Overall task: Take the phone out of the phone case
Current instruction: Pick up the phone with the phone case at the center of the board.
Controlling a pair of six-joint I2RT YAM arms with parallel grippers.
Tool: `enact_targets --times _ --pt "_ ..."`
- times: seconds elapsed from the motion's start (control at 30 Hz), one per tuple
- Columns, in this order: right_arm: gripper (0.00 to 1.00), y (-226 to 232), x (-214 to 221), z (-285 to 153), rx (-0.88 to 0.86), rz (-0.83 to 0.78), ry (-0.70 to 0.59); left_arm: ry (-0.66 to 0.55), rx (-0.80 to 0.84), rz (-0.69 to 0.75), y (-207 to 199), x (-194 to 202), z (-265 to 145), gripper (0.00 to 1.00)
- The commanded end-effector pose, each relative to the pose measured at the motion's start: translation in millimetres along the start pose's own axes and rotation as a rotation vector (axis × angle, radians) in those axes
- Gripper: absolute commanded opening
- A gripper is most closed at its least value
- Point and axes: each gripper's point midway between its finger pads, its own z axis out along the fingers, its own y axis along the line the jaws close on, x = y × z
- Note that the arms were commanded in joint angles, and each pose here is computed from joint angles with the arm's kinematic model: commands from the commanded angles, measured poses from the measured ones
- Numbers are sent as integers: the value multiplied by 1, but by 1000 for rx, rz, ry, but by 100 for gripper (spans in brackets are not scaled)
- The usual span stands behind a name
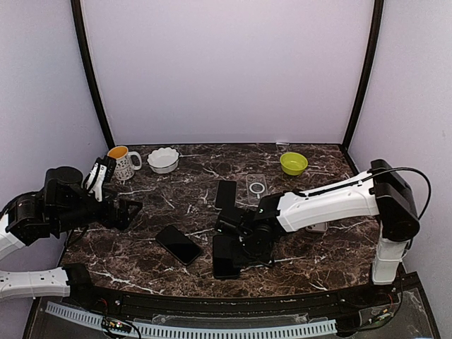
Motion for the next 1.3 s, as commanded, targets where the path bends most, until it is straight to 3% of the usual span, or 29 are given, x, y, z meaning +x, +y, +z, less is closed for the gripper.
enact_targets --times 0.0,0.23,0.4,0.57,0.67,0.87,0.97,1.1,1.27 --pt "49 6 23 12 -7 -30 81 -12 5 2 0 1 1 99" --pt "30 -18 66 34 130 -80 190 -25 5 -3 1 -1 -2 99" --pt "30 -39 84 56 208 -97 248 -32 4 -5 2 -1 -3 99" --pt "17 -61 93 56 221 -70 249 -38 11 -3 1 -2 -4 99" --pt "16 -75 98 64 259 -73 276 -39 16 -2 1 -2 -4 99" --pt "27 -65 100 77 223 -90 296 -47 15 -4 1 -3 -6 99" --pt "49 -55 85 69 222 -101 254 -47 10 -4 2 -3 -6 99" --pt "58 -34 58 48 187 -92 170 -49 9 -4 2 -3 -6 99" --pt "80 -2 37 31 138 -92 115 -49 13 -2 2 -3 -6 99"
